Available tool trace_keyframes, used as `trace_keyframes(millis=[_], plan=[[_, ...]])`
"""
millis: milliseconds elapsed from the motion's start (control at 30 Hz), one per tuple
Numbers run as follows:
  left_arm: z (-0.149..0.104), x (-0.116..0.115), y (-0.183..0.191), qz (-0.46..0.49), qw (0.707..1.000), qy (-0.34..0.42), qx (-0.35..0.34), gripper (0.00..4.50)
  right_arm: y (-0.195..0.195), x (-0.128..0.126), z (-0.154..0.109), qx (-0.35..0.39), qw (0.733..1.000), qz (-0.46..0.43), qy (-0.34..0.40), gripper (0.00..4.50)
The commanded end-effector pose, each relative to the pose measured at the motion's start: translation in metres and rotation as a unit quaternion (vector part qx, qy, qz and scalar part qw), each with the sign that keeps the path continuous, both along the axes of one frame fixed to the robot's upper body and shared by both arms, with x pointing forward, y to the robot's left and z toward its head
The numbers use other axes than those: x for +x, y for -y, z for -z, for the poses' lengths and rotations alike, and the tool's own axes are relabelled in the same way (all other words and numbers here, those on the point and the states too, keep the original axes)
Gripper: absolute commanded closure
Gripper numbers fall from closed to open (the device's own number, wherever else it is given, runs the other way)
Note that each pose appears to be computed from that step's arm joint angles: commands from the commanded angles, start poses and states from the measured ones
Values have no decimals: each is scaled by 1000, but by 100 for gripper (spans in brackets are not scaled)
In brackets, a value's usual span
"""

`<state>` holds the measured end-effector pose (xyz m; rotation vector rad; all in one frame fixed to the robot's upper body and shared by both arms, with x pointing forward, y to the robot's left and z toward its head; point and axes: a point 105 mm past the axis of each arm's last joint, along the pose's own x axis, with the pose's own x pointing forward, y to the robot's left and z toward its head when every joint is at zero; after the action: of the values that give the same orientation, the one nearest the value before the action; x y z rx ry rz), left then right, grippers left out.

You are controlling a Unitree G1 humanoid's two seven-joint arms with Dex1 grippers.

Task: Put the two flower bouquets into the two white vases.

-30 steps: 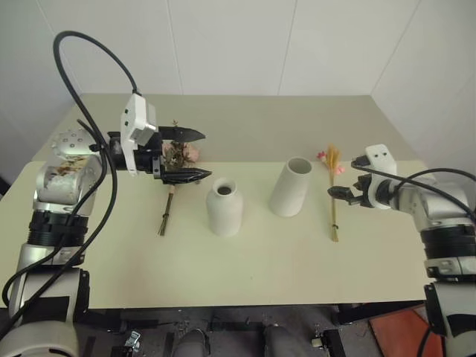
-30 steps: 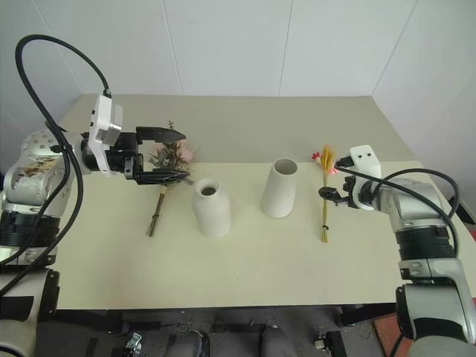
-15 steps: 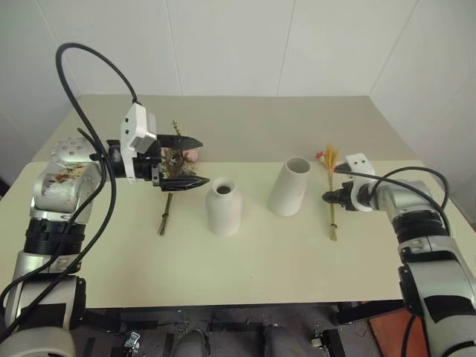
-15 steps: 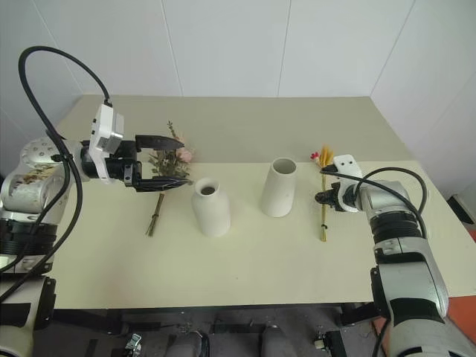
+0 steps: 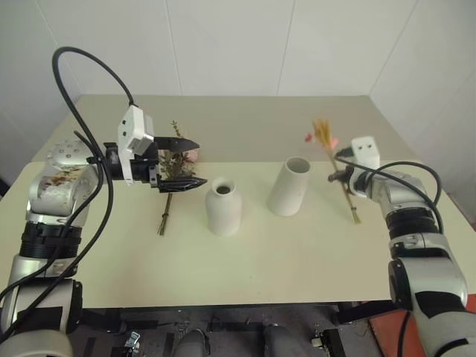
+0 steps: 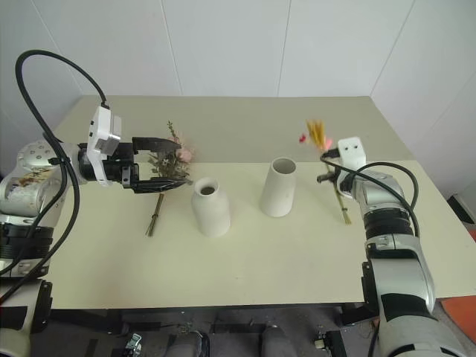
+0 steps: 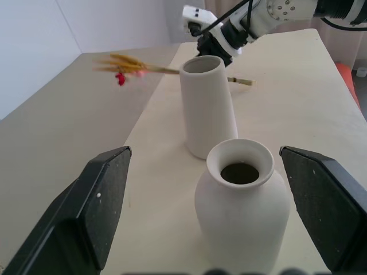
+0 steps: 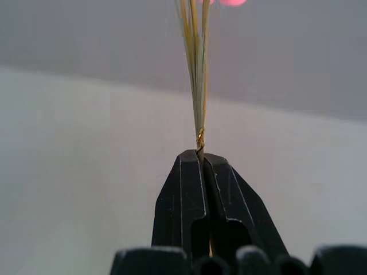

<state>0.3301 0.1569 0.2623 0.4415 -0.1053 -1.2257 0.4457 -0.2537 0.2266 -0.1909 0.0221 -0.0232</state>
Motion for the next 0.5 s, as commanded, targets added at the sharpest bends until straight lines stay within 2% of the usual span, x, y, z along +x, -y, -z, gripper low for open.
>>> trace_keyframes(millis=[33, 133, 200, 300, 500], plan=[[-16, -7, -6, -7, 999, 30, -9, 0, -8, -39, -111, 110, 962, -33, 246, 447], [-14, -7, -9, -12, 1000, 27, -7, 0, -34, -69, -141, 184, 920, -113, 327, 447], [-13, -7, -11, -15, 1000, 25, -6, 0, -45, -79, -147, 212, 903, -135, 347, 447], [-12, -7, -12, -17, 1000, 25, -7, 0, -61, -80, -143, 226, 899, -161, 338, 447], [-12, -9, -14, -21, 999, 25, -6, 0, -85, -70, -120, 224, 911, -178, 298, 447]])
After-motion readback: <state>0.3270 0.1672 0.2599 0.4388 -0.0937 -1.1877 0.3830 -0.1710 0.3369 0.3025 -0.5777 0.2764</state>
